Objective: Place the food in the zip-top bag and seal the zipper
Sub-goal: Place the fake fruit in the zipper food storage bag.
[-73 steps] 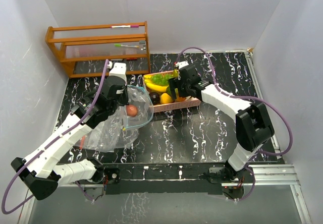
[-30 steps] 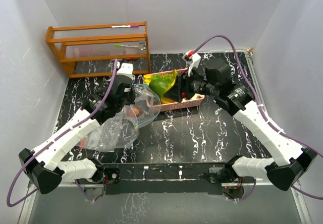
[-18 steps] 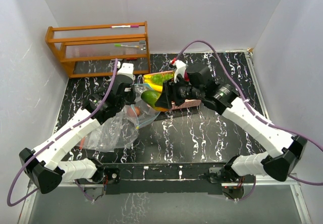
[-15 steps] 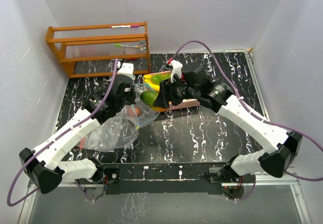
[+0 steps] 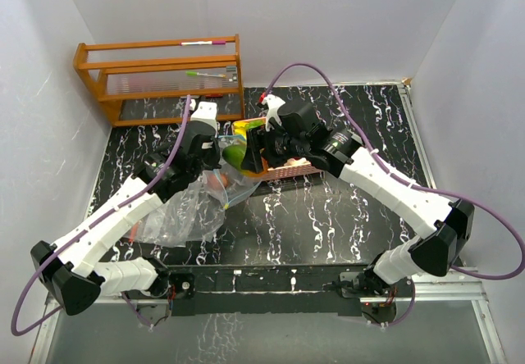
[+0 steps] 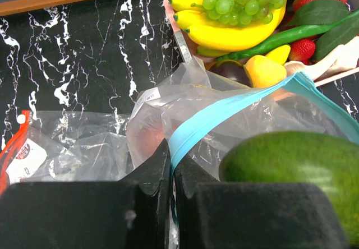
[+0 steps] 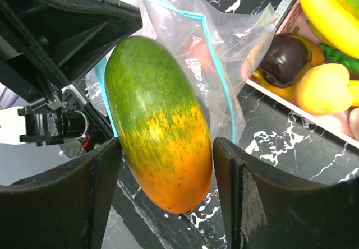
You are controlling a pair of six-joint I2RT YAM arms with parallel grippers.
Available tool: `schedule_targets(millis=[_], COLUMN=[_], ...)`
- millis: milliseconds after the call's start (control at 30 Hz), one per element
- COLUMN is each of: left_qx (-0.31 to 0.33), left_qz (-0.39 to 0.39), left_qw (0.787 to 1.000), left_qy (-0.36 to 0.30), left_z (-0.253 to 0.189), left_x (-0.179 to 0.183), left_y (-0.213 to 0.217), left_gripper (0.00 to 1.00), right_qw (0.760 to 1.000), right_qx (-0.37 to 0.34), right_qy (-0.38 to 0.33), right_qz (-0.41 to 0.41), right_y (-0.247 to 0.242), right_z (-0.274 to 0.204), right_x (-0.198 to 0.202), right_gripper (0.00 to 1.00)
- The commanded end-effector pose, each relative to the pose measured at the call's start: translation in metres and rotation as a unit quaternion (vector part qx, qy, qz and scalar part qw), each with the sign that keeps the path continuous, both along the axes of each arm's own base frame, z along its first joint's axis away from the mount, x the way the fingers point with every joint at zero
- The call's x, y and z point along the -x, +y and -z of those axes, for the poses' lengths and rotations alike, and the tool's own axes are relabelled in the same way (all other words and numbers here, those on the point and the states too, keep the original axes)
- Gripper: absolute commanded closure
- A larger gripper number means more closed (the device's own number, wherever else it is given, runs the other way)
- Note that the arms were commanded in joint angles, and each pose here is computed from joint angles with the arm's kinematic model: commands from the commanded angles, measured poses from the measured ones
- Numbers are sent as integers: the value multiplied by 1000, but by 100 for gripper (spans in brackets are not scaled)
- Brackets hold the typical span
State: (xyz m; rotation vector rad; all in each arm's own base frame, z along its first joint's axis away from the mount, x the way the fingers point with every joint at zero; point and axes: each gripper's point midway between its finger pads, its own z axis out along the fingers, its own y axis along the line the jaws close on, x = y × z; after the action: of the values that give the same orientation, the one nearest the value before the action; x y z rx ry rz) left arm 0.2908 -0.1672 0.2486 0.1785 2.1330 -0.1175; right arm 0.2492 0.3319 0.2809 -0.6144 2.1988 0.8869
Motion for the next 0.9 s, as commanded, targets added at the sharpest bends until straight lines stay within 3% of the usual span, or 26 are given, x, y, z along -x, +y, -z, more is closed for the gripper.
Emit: schedule_targets(millis=[0, 167, 467, 700, 867], left_qx=[10, 10, 9, 9, 13], left_qz=[-6, -6, -9, -11, -8], left_qw=[1000, 1000, 1000, 1000, 1000], left_qy=[-11, -10, -12, -15, -18], left_z=[-8, -7, -9, -12, -17], left_x=[3, 3, 4, 6, 7], left_y=[6, 5, 8, 11, 10], left_gripper=[100, 100, 100, 100, 100], right_qw=[998, 998, 995, 974, 963], right_qx=[-33, -41, -30, 38, 64], right_qy=[-45, -41, -85, -127, -99], right_qz=[6, -7, 31, 184, 241], right_y=[5, 10, -7, -67, -106], right_z=[-33, -31, -53, -49, -16], right_x=[-9, -7, -17, -68, -118], right_gripper=[30, 17, 12, 12, 13])
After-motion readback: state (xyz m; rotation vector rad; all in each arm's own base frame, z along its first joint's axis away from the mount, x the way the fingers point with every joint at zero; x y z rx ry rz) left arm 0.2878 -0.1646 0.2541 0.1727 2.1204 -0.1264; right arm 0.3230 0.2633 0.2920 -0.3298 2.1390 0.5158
